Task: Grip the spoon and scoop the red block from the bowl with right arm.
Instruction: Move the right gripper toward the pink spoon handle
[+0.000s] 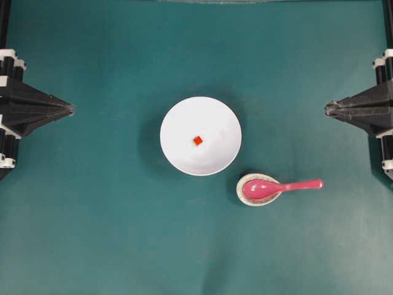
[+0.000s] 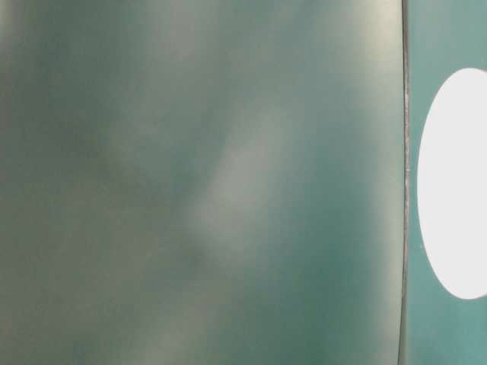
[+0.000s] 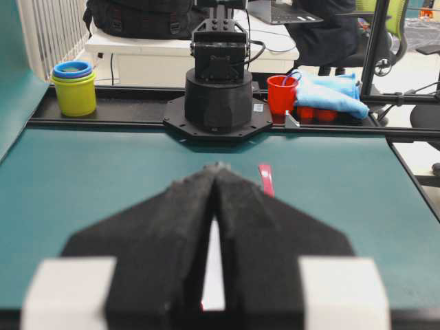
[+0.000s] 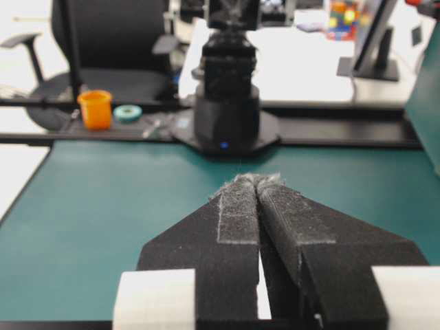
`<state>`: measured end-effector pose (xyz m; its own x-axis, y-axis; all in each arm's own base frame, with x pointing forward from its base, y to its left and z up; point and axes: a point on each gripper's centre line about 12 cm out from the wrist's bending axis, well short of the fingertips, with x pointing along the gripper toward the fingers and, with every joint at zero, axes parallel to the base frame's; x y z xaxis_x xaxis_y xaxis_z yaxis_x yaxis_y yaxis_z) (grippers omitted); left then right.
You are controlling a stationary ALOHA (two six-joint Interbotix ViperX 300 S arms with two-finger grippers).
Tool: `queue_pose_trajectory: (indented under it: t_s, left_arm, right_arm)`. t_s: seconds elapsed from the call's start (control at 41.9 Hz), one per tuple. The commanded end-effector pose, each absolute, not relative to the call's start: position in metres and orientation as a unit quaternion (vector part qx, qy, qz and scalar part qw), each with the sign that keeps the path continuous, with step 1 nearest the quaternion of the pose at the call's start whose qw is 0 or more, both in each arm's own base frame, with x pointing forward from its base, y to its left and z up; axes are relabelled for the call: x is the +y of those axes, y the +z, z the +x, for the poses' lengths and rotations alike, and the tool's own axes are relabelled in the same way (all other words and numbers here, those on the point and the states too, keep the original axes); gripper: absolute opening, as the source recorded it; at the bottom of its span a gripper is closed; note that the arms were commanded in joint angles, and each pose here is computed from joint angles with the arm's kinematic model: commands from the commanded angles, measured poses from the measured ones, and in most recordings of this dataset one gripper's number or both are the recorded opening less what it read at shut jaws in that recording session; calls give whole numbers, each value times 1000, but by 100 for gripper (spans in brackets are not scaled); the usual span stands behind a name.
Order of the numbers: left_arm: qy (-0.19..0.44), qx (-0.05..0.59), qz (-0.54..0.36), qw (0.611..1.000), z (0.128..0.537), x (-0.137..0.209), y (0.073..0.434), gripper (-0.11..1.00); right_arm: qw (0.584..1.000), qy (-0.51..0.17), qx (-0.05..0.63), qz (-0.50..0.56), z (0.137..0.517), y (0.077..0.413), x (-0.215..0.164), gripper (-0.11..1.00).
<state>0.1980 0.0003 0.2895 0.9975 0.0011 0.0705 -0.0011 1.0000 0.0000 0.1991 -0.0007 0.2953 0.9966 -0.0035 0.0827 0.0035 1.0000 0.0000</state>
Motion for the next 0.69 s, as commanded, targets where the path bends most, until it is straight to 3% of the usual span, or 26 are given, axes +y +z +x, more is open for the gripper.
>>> queue_pose_trajectory:
  t_s: [0.0,0.239,0.477,0.668]
  left_arm:
    - [-6,-29,-8,1000,203,-2,297,0]
    - [-16,-2,-5,1000,206,-6,295,1]
    - [-15,79,1,997,205,-6,276,1]
    - [-15,109,3,994,203,-6,272,1]
  right_arm:
    - [999,2,-49,5,202,302,1,0]
    - [999,3,-42,12,205,300,1,0]
    - [999,0,-22,26,205,298,0,0]
    - [1000,0,1,27,207,300,1,5]
